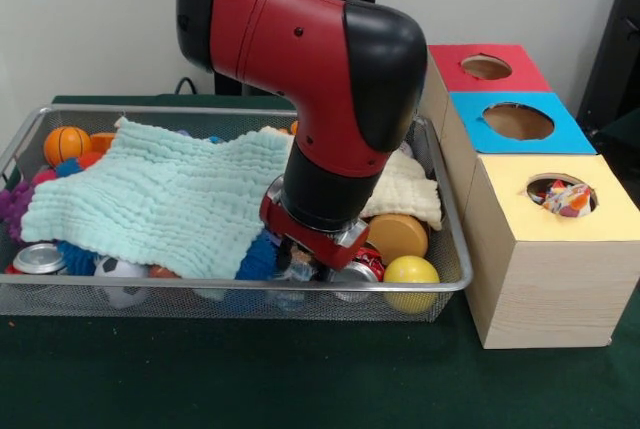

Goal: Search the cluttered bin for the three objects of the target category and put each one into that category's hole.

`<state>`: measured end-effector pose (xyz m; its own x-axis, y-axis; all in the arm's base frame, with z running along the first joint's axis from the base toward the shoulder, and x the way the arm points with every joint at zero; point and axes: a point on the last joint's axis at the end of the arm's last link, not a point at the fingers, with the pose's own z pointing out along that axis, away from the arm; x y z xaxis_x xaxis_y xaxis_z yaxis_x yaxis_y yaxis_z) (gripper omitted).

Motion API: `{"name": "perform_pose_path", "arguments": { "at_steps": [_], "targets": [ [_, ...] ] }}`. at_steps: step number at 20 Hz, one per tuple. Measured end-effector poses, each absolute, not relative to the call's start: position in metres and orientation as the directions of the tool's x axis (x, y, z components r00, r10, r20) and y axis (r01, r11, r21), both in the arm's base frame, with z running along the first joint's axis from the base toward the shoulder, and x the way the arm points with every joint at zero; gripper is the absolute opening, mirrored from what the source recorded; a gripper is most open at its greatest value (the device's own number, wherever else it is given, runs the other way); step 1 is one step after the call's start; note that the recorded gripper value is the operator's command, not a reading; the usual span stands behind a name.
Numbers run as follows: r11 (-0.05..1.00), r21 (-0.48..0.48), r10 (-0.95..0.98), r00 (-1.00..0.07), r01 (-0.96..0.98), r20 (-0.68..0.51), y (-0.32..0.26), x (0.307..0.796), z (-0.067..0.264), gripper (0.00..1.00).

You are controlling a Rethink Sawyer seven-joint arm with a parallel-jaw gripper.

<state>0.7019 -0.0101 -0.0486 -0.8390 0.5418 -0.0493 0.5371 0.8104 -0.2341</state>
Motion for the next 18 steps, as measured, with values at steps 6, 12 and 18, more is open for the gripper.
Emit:
{"name": "perform_pose_path", "arguments": {
  "at_steps": [6, 12, 18],
  "targets": [
    [0.814, -0.226, 0.537, -0.842, 0.535, -0.060, -0.0083, 0.7061, -0.0475, 0.00],
    [0.816, -0.223, 0.533, -0.843, 0.534, -0.066, -0.0078, 0.7086, -0.0468, 0.00],
    [0.831, -0.234, 0.498, -0.862, 0.505, -0.091, -0.0029, 0.7063, -0.0430, 0.00]
  ]
}}
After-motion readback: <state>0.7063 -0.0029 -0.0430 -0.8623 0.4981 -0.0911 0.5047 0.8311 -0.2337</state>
